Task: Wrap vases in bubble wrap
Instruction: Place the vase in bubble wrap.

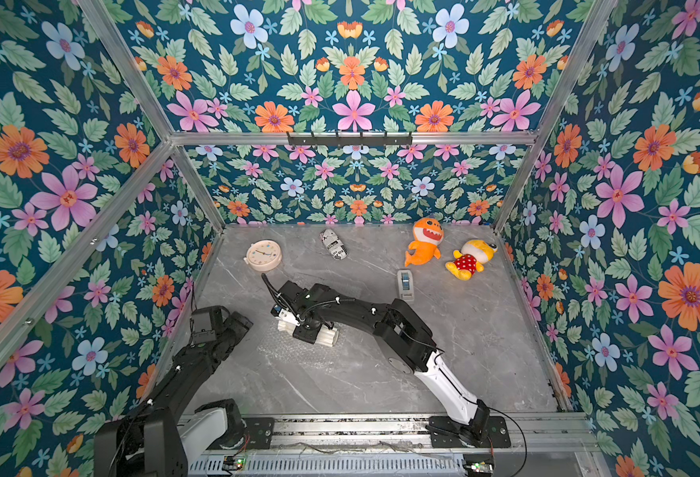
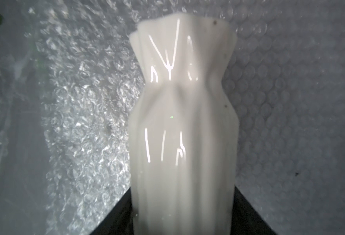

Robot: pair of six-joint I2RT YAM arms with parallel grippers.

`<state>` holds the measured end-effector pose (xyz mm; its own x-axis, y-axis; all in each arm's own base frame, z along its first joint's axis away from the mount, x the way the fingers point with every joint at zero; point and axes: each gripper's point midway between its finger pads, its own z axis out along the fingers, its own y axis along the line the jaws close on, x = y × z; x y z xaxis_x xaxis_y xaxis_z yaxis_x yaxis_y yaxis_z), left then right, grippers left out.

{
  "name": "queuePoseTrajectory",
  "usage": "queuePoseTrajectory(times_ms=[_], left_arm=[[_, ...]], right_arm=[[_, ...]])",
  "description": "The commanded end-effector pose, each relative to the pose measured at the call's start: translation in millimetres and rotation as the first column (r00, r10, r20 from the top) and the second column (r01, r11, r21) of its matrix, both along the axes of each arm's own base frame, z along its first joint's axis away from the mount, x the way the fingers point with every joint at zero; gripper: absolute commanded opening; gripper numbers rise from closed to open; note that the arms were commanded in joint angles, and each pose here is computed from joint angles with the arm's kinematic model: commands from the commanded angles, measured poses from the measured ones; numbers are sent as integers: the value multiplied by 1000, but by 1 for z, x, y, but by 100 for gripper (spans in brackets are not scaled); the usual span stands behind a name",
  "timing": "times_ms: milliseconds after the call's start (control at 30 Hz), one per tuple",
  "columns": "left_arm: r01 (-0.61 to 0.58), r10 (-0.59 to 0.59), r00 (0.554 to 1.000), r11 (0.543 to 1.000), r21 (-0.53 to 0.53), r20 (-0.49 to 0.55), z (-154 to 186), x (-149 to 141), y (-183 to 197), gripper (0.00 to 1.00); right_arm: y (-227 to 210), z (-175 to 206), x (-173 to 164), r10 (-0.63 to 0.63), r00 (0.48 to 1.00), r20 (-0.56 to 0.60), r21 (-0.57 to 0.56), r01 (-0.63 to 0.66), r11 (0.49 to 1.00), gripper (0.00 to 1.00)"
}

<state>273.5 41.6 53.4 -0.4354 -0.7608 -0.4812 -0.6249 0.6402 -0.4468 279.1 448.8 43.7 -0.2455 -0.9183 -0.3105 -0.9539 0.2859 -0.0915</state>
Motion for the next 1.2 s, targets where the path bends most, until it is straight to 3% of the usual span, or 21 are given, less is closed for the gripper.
queuePoseTrajectory(times_ms=[0, 100, 200, 367, 533, 900, 1067, 1167], left_arm=[[2, -2, 1000, 1000, 2, -9, -2, -2, 0, 90], [1, -1, 1000, 1000, 7, -5, 0, -1, 1, 90], [-9, 9, 1000, 1000, 19, -12, -3, -3, 5, 90], [-22, 23, 999, 999, 25, -27, -10, -3, 8, 90], [-24, 24, 999, 1000, 18, -29, -12, -3, 9, 90], [-44, 45, 998, 999, 22, -33, -7, -7, 16, 90], [-98, 98, 995, 995, 6, -24, -9, -11, 22, 90], [-100, 100, 995, 995, -1, -20, -8, -10, 21, 89]], right_arm=[[-2, 15, -1, -8, 1000, 12, 21, 8, 1000, 60], [-7, 36, -4, -8, 999, 49, 32, 6, 999, 76], [-17, 55, -11, -2, 995, 97, 27, -1, 1000, 80], [-20, 59, -42, 17, 994, 108, 71, -25, 997, 78], [-2, 30, -69, 45, 994, 99, 120, -57, 991, 73], [16, -7, -81, 74, 995, 63, 102, -80, 992, 72], [14, -20, -80, 62, 994, 93, 67, -68, 995, 73], [11, -25, -73, 42, 990, 138, 49, -49, 998, 67]])
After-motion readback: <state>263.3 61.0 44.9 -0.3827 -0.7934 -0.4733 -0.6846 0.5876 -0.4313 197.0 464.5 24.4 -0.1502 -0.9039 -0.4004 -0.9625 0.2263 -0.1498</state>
